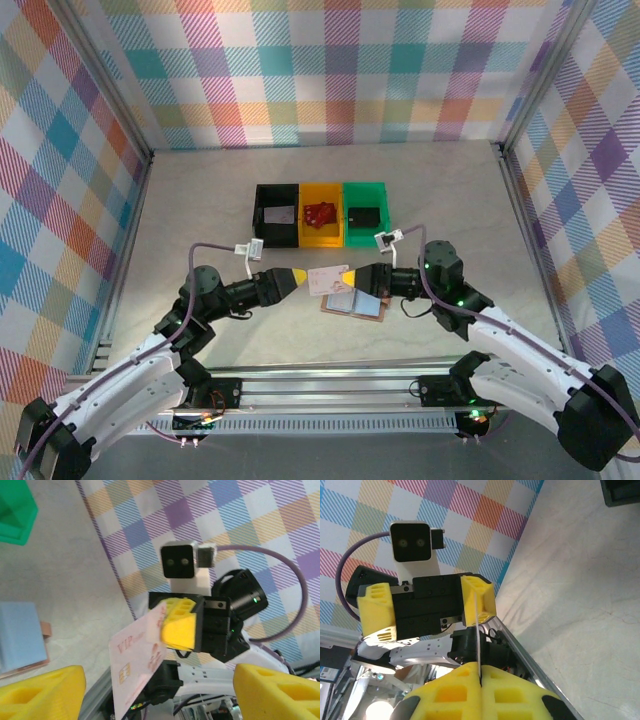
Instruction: Take the credit cards out of the card holder
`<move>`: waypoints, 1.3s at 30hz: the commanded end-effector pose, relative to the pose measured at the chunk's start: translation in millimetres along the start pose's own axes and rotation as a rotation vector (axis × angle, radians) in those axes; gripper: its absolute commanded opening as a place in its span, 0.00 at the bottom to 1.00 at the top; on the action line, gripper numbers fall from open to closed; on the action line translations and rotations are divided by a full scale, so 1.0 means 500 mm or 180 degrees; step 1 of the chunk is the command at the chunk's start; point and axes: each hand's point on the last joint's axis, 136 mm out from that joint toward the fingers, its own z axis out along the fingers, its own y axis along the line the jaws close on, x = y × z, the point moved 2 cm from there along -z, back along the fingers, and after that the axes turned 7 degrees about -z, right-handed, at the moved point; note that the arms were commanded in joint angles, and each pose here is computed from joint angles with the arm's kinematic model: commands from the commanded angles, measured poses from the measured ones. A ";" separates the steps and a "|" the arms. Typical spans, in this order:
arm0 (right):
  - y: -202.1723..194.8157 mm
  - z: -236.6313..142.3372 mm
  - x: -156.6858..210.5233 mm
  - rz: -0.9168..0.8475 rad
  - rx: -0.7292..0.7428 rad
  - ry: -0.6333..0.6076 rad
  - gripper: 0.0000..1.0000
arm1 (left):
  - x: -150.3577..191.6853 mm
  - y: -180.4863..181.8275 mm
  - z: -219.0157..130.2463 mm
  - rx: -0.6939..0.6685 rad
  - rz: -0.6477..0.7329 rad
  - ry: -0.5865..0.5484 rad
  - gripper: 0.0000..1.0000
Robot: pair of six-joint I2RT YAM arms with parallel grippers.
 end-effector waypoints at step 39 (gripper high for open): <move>0.063 0.013 -0.025 -0.0212 -0.0352 0.0242 0.00 | 0.034 -0.048 0.041 0.0316 0.0121 0.0406 0.11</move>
